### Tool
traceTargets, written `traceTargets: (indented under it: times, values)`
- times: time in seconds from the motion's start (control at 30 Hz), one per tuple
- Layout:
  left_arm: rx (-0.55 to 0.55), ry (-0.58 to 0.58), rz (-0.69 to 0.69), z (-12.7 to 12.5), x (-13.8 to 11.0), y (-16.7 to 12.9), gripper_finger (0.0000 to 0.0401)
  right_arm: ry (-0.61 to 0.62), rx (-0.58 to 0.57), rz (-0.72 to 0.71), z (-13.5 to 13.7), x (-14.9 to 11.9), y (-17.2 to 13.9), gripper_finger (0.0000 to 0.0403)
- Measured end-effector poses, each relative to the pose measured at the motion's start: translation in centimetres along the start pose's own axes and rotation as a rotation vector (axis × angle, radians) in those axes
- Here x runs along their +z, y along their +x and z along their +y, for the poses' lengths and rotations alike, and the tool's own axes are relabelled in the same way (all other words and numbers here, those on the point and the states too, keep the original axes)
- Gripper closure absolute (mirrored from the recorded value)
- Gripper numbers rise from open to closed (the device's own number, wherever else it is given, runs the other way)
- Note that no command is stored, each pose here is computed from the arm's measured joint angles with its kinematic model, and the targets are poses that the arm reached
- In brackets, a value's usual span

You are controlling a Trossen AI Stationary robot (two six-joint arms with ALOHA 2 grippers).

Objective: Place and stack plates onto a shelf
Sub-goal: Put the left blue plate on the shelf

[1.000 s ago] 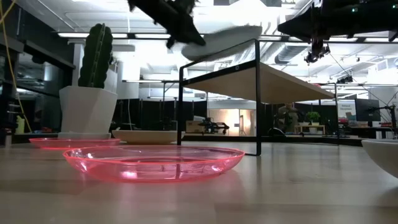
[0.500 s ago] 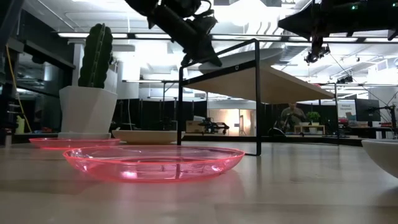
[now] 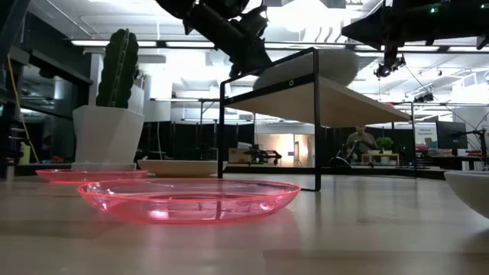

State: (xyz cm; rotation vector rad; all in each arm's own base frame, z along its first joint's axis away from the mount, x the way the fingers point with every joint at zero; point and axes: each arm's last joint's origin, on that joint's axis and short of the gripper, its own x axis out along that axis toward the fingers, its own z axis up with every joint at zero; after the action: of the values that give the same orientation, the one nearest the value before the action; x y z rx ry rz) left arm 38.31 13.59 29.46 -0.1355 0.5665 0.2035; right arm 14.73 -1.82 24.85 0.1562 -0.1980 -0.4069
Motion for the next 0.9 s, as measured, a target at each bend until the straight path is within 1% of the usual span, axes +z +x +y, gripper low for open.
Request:
traceTargets:
  times: [0.13,0.27,0.37,0.47,0.53,0.7,0.83,0.9]
  values:
    - [0.029,0.000,-0.025,0.6,0.6,-1.4,0.0325,0.021,-0.003,0.028,0.1,-0.5,0.3,0.0403]
    - [0.041,0.013,-0.059,1.3,1.6,-4.5,0.0327,0.035,-0.013,0.089,0.2,-1.5,1.0,0.0403]
    - [0.049,0.018,-0.116,1.3,2.4,-7.5,0.0344,0.015,-0.015,0.141,0.4,-2.1,1.6,0.0403]
    - [0.051,0.054,-0.188,0.8,2.5,-10.4,0.0375,-0.006,-0.003,0.215,0.7,-2.4,2.3,0.0403]
    - [0.051,0.074,-0.235,0.4,2.0,-11.9,0.0394,-0.021,-0.007,0.297,0.8,-2.8,2.8,0.0403]
    - [0.057,0.104,-0.349,-0.4,-0.3,-14.6,0.0399,-0.041,-0.031,0.401,1.4,-3.2,4.3,0.0403]
    - [0.062,0.113,-0.410,-0.6,-2.8,-15.5,0.0399,-0.048,-0.044,0.442,1.8,-3.3,5.6,0.0403]
    - [0.060,0.109,-0.429,-0.7,-4.1,-15.7,0.0400,-0.053,-0.064,0.489,1.8,-3.7,6.2,0.0403]
